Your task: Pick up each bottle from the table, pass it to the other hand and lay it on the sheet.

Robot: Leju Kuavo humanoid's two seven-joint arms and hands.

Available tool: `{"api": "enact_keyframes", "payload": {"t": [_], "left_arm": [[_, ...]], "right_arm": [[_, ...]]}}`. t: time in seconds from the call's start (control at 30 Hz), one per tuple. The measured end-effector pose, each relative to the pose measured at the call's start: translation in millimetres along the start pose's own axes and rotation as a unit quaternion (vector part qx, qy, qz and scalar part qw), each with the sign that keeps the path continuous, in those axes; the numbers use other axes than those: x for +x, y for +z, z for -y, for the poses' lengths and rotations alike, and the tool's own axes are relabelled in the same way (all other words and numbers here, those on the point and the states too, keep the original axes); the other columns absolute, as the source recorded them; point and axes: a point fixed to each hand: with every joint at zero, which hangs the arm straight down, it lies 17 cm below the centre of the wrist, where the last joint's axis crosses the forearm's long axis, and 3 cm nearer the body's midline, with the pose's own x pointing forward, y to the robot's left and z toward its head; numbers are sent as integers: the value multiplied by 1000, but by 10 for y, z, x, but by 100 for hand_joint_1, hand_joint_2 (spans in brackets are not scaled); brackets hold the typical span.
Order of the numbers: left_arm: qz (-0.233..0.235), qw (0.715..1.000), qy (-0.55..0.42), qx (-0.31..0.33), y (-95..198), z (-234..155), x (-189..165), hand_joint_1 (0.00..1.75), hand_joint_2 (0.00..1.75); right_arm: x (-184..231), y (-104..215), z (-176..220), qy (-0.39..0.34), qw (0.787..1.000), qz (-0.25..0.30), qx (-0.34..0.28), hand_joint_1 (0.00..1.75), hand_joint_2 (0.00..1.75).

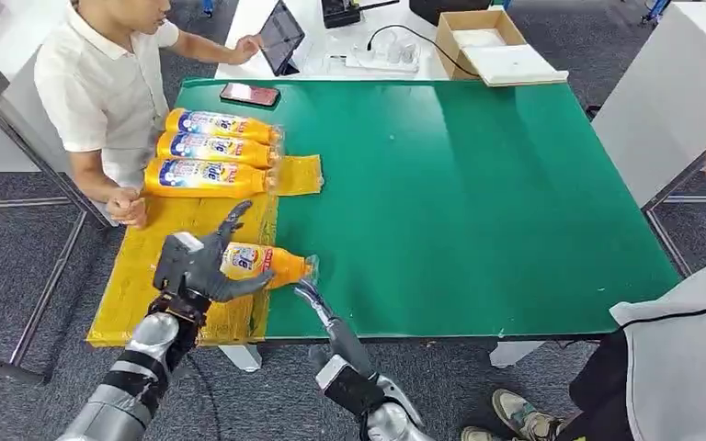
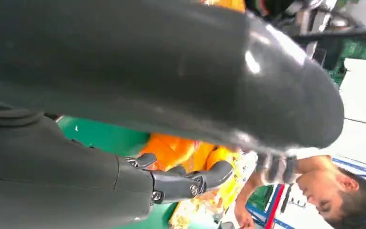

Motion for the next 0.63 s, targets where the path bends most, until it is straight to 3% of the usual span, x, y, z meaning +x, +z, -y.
{"api": "enact_keyframes", "payload": {"t": [0.5,0.53,0.63], "left_arm": [[77,994,74,31,172,-84,509,0,175],[82,993,83,33,181,-86,551,0,175],[92,990,99,37,201,-85,625,0,175]], "right_arm": [[-48,40,11,2,1000,-6,-4,0,0],[-49,41,12,2,1000,-6,-5,0,175],[-47,42,23,4,1000,-5,-8,0,175]]}}
